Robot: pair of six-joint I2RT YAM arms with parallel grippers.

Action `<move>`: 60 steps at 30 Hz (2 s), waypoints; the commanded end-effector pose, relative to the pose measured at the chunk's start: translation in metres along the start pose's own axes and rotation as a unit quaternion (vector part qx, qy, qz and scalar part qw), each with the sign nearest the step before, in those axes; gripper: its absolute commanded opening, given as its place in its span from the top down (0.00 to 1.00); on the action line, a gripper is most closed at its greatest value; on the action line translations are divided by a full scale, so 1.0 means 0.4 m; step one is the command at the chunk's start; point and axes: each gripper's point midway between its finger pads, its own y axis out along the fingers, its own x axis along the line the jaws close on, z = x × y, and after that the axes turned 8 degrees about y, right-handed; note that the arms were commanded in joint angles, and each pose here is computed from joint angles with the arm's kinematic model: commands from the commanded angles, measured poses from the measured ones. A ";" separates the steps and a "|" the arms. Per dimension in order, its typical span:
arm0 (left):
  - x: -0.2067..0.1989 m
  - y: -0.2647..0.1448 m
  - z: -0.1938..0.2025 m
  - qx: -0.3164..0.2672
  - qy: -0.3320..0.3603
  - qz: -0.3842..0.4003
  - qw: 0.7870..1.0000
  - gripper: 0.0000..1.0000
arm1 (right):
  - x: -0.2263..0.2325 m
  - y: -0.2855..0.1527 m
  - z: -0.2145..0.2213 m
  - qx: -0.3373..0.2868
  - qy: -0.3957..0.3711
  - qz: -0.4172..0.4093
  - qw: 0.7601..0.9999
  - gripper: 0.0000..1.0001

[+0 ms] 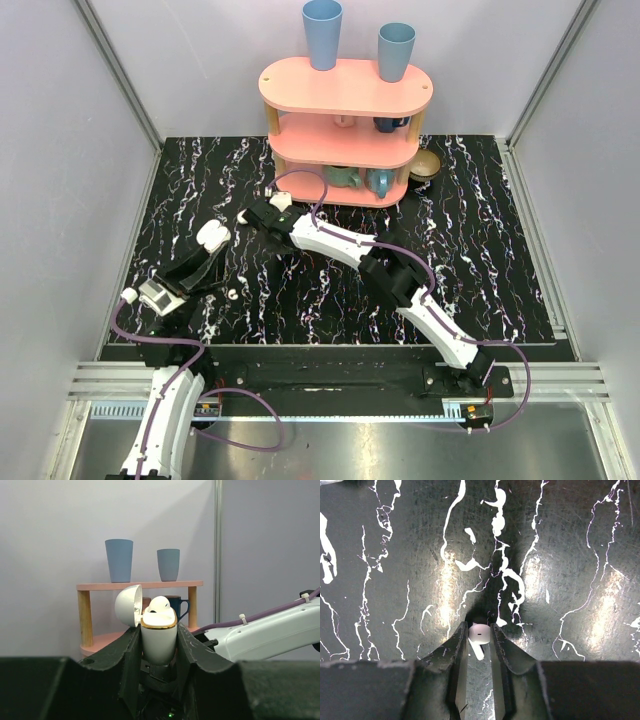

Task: Insert the wireless bluetooth earbuds into the charging case
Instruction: Pick up the left earbud from the center of the board, then insert the left earbud into the left side groove of the charging case.

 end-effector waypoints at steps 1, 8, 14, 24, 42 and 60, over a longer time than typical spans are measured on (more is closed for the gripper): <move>0.008 -0.045 0.070 0.025 -0.010 -0.017 1.000 1.00 | 0.039 -0.069 -0.063 -0.038 0.002 -0.029 0.999 0.82; 0.013 -0.039 0.065 0.026 -0.010 -0.020 0.999 1.00 | 0.022 -0.172 -0.121 -0.095 0.019 -0.070 0.993 0.88; 0.031 -0.038 0.047 0.014 -0.015 -0.046 0.999 1.00 | -0.016 -0.264 -0.172 -0.154 0.048 -0.094 0.982 0.91; 0.027 -0.018 0.035 0.021 -0.042 -0.042 0.998 1.00 | -0.100 -0.467 -0.254 -0.250 0.094 -0.147 0.953 0.92; -0.065 -0.003 0.018 -0.004 -0.123 0.054 0.991 1.00 | -0.199 -0.875 -0.354 -0.385 0.133 -0.285 0.868 0.98; -0.151 0.036 0.064 0.001 -0.128 0.095 0.987 1.00 | -0.101 -1.047 -0.297 -0.460 0.100 -0.397 0.788 1.00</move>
